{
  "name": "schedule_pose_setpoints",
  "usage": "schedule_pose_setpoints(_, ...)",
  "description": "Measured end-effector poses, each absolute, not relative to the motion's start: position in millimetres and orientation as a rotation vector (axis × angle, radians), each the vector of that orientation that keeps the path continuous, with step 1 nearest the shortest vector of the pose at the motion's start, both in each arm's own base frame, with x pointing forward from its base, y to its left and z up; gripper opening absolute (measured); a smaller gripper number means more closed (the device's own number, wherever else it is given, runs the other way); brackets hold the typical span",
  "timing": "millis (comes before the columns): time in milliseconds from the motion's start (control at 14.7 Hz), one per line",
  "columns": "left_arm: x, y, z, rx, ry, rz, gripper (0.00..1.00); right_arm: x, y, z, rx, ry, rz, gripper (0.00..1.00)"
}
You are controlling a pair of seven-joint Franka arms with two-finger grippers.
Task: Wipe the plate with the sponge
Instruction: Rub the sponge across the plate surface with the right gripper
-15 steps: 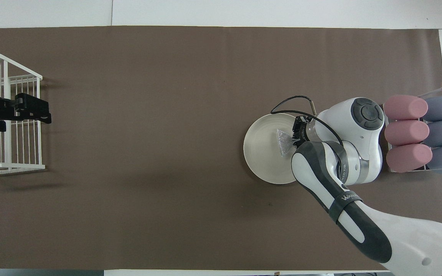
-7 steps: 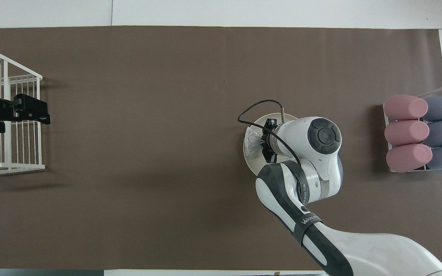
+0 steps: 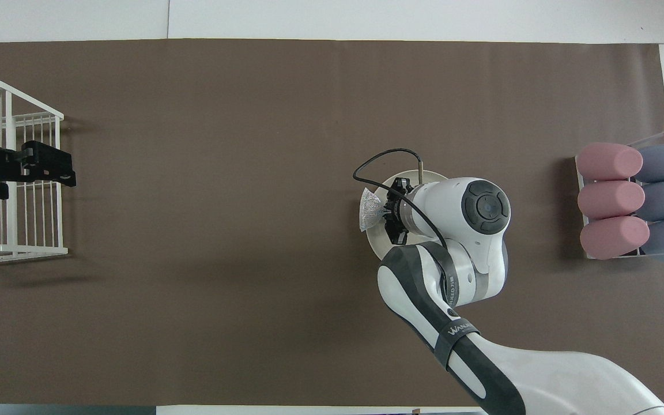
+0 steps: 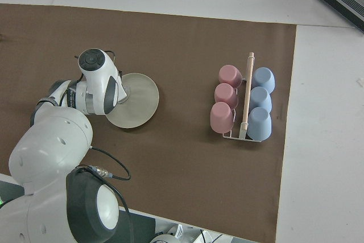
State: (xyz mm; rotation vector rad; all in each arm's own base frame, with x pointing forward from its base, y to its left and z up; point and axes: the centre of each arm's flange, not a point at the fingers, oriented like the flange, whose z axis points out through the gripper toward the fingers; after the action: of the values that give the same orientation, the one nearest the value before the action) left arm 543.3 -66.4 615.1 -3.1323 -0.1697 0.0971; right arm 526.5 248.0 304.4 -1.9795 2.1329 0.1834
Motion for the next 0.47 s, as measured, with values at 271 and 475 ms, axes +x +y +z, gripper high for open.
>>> schedule_pose_setpoints(271,541.0,-68.0,609.6,-3.131,-0.165,0.106,1.00,536.7,261.9,356.3,-2.108,2.113,0.288,0.11)
schedule_pose_setpoints(475,540.0,-73.5,606.0,-3.179,-0.168,0.110,1.00,541.8,266.9,412.3,-2.200,2.109,0.262,0.11)
